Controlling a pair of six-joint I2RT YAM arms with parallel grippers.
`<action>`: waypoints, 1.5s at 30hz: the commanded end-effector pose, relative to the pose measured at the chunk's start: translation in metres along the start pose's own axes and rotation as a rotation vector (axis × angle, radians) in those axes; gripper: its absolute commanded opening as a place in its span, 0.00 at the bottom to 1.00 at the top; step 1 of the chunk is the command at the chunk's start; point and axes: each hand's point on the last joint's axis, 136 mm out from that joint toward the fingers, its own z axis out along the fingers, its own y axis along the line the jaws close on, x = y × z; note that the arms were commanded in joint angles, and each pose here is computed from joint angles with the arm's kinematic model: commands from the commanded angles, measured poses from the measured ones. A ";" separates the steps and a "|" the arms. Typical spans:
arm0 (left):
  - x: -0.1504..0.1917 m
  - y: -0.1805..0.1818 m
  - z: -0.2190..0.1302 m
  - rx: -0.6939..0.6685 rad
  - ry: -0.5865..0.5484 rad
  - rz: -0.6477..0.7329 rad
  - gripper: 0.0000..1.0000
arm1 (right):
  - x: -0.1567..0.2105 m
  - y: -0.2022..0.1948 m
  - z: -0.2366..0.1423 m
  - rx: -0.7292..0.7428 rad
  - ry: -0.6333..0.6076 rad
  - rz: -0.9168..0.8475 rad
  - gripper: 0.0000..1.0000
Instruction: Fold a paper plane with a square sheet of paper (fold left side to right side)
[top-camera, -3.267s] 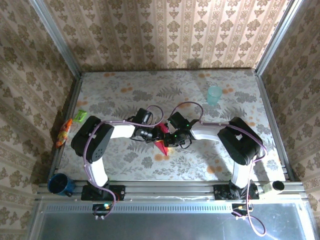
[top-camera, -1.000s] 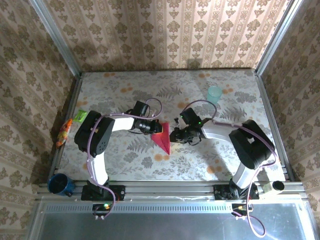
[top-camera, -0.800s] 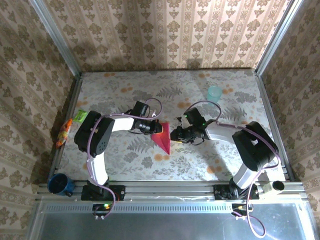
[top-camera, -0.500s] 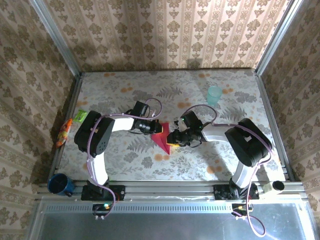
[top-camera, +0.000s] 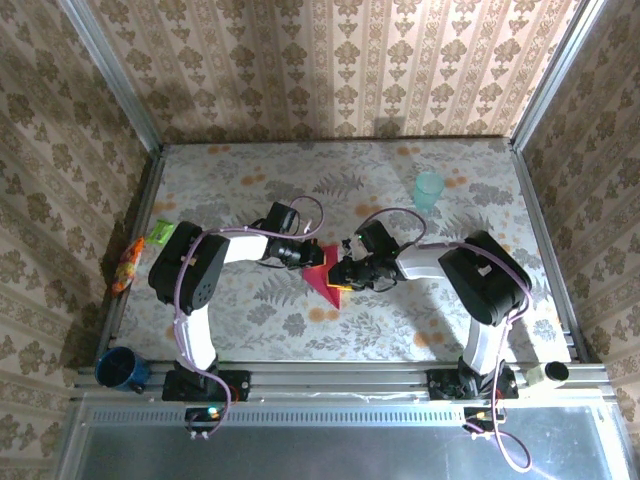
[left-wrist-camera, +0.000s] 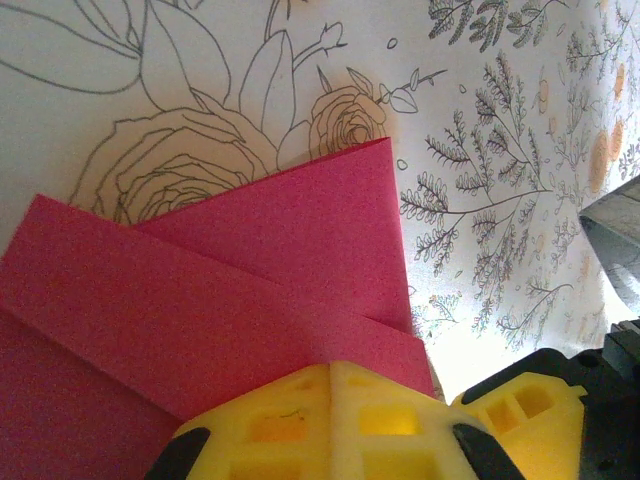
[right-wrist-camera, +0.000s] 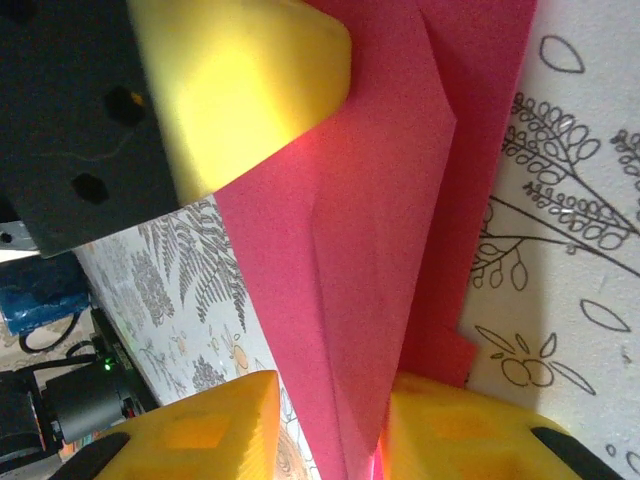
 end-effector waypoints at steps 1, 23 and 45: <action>0.023 0.028 0.009 -0.097 0.056 -0.064 0.00 | -0.002 0.008 0.006 -0.028 0.019 -0.010 0.32; 0.031 0.032 0.010 -0.125 0.055 -0.073 0.00 | 0.002 0.003 0.027 -0.044 0.071 0.016 0.21; 0.029 0.031 0.008 -0.131 0.053 -0.057 0.00 | 0.017 0.015 -0.028 -0.107 0.009 0.020 0.27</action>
